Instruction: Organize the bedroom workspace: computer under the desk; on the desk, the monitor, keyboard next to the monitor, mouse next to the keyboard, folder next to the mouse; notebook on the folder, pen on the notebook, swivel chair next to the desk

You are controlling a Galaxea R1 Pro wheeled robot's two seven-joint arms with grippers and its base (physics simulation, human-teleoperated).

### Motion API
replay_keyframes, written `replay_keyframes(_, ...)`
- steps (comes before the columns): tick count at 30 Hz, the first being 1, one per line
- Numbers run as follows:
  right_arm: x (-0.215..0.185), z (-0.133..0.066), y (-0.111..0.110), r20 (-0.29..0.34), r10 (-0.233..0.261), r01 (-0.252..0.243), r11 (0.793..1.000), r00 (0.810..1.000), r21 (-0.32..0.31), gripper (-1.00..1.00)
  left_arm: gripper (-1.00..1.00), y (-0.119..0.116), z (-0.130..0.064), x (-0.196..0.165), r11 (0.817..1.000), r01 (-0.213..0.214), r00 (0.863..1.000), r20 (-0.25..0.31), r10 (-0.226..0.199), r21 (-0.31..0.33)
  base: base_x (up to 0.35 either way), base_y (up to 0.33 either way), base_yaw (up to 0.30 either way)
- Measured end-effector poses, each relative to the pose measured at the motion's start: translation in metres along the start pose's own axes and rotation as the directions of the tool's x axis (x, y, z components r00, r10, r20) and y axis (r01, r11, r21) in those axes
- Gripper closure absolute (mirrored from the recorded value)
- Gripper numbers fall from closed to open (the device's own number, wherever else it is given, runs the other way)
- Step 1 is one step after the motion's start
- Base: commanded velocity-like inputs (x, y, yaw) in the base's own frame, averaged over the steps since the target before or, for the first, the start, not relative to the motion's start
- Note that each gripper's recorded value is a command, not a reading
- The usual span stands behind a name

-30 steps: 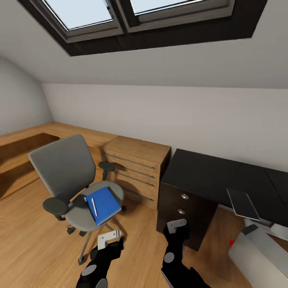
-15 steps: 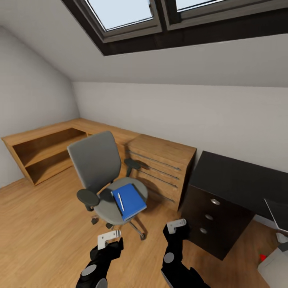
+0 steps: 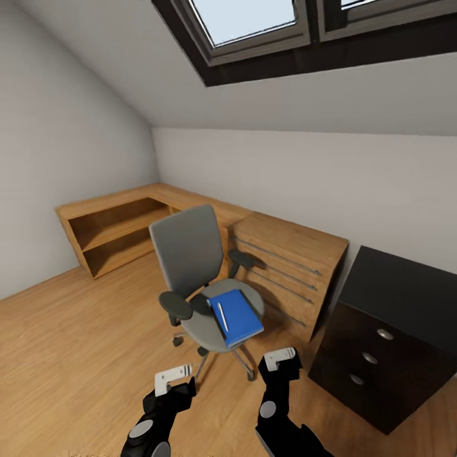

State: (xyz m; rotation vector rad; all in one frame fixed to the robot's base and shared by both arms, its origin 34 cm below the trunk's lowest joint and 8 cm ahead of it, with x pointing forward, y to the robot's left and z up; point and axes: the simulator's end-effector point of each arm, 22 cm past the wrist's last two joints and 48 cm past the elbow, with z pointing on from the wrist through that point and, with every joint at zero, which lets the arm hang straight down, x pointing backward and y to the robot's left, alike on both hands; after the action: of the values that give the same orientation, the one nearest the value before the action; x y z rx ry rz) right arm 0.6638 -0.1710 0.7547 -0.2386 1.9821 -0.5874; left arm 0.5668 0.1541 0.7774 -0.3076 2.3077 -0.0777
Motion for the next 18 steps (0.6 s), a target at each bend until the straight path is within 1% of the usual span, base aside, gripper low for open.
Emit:
replay_keyframes(3, -0.0001, -0.0001, 0.0007, 0.001, -0.001, 0.001, 1.0, 1.0, -0.002, -1.0, -1.0, 0.0002, 0.0003, 0.0005, 1.0, 0.0, 1.0, -0.001, 0.0, -0.001, 0.0, 0.001, 0.143)
replay_keyframes(6, -0.0008, 0.0, 0.0006, 0.003, 0.0, 0.0, 1.0, 1.0, -0.002, -1.0, -1.0, 0.0003, 0.0005, 0.0007, 1.0, -0.001, 1.0, -0.002, 0.001, -0.001, 0.0, 0.0, 0.058)
replay_keyframes(10, -0.0022, -0.0006, 0.0019, 0.009, -0.004, 0.004, 1.0, 1.0, -0.005, -1.0, -1.0, 0.0005, 0.0006, 0.0007, 1.0, -0.001, 1.0, -0.002, 0.001, -0.002, 0.0, 0.0, 0.015)
replay_keyframes(15, -0.0088, -0.0039, 0.0078, 0.035, -0.022, 0.022, 1.0, 0.999, -0.017, -1.0, -1.0, 0.0005, 0.0005, 0.0006, 1.0, -0.001, 1.0, -0.001, 0.001, -0.002, 0.0, 0.0, 0.002)
replay_keyframes(18, -0.0093, -0.004, 0.0075, 0.037, -0.02, 0.021, 1.0, 0.999, -0.016, -1.0, -1.0, 0.0005, 0.0005, 0.0004, 1.0, -0.002, 1.0, -0.001, 0.002, -0.002, 0.0, 0.0, 0.001)
